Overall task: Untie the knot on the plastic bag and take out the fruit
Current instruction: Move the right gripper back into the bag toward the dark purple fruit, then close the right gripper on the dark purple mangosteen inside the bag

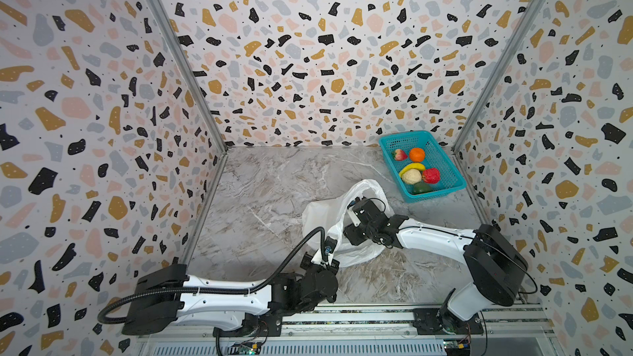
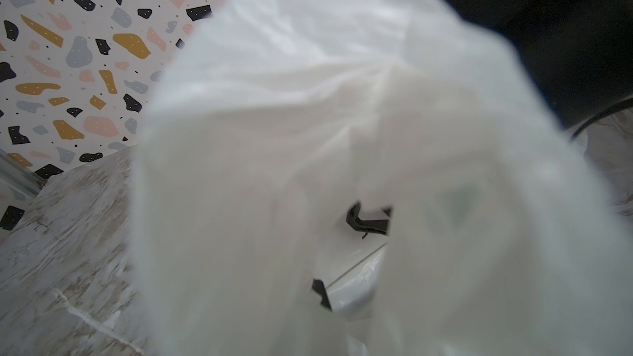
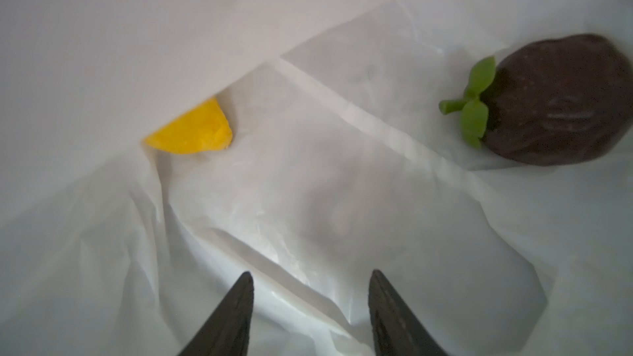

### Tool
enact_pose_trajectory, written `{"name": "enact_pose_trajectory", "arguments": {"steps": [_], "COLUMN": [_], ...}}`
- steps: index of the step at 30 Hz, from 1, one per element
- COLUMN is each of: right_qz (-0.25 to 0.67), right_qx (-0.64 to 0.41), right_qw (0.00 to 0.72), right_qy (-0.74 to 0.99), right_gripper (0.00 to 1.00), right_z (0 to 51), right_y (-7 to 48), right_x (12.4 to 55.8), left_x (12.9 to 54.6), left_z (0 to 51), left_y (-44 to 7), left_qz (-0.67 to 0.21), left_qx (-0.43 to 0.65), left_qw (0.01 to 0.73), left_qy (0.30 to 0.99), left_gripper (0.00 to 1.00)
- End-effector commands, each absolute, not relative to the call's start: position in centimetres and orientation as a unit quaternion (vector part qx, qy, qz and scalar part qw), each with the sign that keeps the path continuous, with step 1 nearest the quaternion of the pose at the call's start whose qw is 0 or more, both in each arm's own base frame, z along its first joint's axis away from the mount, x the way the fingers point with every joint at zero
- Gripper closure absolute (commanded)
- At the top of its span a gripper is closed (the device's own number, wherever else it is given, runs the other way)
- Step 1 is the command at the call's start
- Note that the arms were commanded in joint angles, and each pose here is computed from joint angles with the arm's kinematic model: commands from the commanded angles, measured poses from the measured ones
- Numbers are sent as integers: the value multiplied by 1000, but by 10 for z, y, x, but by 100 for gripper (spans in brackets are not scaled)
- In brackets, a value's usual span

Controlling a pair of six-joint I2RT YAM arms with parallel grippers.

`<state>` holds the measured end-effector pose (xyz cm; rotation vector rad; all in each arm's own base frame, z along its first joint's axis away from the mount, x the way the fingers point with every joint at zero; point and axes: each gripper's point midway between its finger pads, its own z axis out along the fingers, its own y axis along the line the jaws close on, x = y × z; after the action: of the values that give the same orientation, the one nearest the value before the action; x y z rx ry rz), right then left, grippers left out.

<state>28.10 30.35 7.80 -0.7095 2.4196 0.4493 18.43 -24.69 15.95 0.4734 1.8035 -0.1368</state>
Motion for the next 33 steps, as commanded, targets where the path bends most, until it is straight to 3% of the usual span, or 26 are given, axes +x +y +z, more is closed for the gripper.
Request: {"name": "enact_pose_trajectory", "arguments": {"steps": [1,8,16,20,22,26,33], "right_qz": [210,194,176,167,166,170,164], "right_qx": [-208,-90,-3,19,27,40,63], "right_qw": [324,359,366,357,355,353,378], "right_qy": [899,909,914,919,920,919,909], "right_gripper": [49,50,32,15,12,13,23], "right_z": [102,95,94,88,84,74,68], "right_y": [315,288,271,268,267,267,267], "right_x": [313,358,388,394,396,402,417], "left_x": [187,186,184,183,183,182,180], "left_z": [179,177,175,175,174,174,174], "left_y": [-251,-254,-256,-256,-257,-260,-265], "left_qz": [-77,-84,-89,-90,-92,-97,-106], "left_qx": [183,190,199,202,203,209,220], "left_qw": [607,603,600,599,598,597,593], "left_qy": [769,770,770,770,770,769,768], "left_gripper": [100,100,100,100,100,100,100]}}
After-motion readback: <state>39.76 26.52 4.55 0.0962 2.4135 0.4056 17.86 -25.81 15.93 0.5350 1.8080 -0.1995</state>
